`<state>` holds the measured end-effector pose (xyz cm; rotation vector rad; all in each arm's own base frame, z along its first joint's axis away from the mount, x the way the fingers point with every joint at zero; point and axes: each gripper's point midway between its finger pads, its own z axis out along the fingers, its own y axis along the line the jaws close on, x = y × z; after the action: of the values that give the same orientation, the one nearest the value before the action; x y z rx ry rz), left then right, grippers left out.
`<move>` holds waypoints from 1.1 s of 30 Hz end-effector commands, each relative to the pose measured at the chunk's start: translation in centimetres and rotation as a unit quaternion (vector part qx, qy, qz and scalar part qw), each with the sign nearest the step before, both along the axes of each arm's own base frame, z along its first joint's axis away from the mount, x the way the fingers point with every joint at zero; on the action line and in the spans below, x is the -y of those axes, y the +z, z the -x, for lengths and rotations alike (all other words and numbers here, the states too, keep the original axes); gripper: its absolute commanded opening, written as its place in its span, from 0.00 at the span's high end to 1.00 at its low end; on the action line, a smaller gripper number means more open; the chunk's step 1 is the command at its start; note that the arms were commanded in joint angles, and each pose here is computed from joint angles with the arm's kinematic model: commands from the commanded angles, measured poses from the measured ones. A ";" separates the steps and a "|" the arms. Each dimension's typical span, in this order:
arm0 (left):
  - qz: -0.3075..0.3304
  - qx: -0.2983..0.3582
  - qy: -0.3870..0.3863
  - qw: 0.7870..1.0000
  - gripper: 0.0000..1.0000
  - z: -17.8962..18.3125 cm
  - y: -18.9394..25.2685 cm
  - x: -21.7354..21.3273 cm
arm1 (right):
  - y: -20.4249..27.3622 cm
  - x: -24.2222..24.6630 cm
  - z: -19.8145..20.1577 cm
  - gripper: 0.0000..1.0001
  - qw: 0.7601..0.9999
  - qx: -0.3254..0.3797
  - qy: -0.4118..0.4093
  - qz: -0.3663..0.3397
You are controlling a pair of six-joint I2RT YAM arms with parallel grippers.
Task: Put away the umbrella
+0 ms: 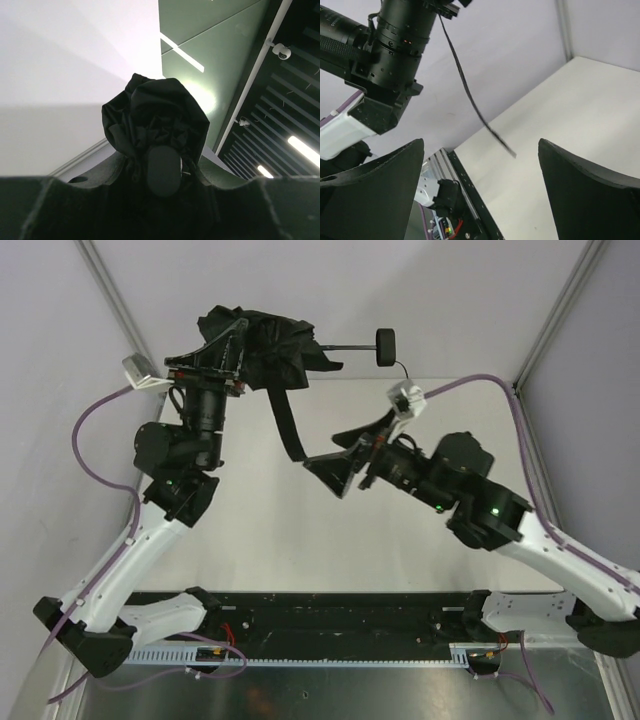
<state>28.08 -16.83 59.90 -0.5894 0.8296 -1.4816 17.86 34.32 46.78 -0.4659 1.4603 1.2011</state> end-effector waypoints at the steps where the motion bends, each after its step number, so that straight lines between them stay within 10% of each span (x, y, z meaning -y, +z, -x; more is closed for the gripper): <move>1: 0.047 0.065 -0.005 0.997 1.00 2.8 4.0 -1.8 | -2.9 5.0 -0.6 0.01 0.994 -0.051 -0.083 0.048; 7: 0.036 0.069 0.002 0.997 1.00 2.2 3.7 -1.4 | -6.5 10.7 -1.6 0.01 0.945 -0.270 -0.185 -0.014; 12: 0.030 0.066 -0.002 0.997 1.00 1.6 2.7 -0.7 | -7.1 10.1 -0.3 0.01 0.880 -0.450 -0.101 -0.113; 19: 0.000 0.076 -0.013 0.997 1.00 1.6 1.5 0.5 | -3.1 6.5 -1.2 0.01 0.719 -0.639 0.087 -0.258; 33: -0.019 0.095 -0.010 0.995 1.00 1.2 0.5 1.4 | -1.1 1.9 -2.3 0.15 0.581 -0.720 0.143 -0.351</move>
<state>28.94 -19.45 57.51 -0.4585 0.8540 -1.4806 19.29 32.11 43.12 0.8688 2.0244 2.2692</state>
